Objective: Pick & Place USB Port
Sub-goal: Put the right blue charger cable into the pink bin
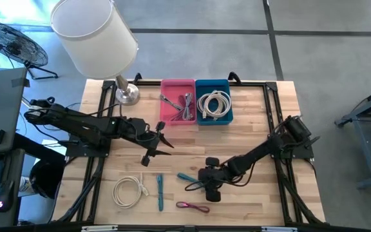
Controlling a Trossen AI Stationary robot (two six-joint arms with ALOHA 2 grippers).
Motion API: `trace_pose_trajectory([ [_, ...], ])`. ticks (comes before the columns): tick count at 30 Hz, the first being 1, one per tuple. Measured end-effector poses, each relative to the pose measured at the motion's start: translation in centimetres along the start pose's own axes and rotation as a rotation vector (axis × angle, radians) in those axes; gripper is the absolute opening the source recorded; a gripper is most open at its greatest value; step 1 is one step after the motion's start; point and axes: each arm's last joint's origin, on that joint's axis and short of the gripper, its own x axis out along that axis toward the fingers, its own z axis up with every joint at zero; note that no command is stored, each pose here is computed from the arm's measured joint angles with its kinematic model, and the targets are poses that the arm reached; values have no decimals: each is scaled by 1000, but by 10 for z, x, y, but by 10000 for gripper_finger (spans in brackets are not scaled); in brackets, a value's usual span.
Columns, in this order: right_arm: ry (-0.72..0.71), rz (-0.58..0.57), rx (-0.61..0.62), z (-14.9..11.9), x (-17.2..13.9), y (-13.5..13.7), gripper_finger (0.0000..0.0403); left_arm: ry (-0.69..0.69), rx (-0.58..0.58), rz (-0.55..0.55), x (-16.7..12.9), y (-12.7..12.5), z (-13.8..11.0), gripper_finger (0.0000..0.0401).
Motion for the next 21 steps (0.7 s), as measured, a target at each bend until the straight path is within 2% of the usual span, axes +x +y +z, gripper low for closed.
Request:
trace_pose_trajectory([
  [4, 30, -23, 37, -1, 4, -6, 153, 20, -29, -5, 0, -1, -2, 133],
  [9, 61, -62, 8, -2, 4, -13, 31, 102, -147, -12, 0, -3, -10, 133],
  [10, 56, -69, -9, -2, 4, -13, 19, 120, -158, -2, 0, -3, -12, 133],
  [17, 30, -99, -39, 1, -1, -14, 8, 209, -208, 155, 5, -1, -20, 133],
  [21, 3, -160, -84, 0, -16, -11, 7, 262, -215, 122, 22, -2, -31, 133],
])
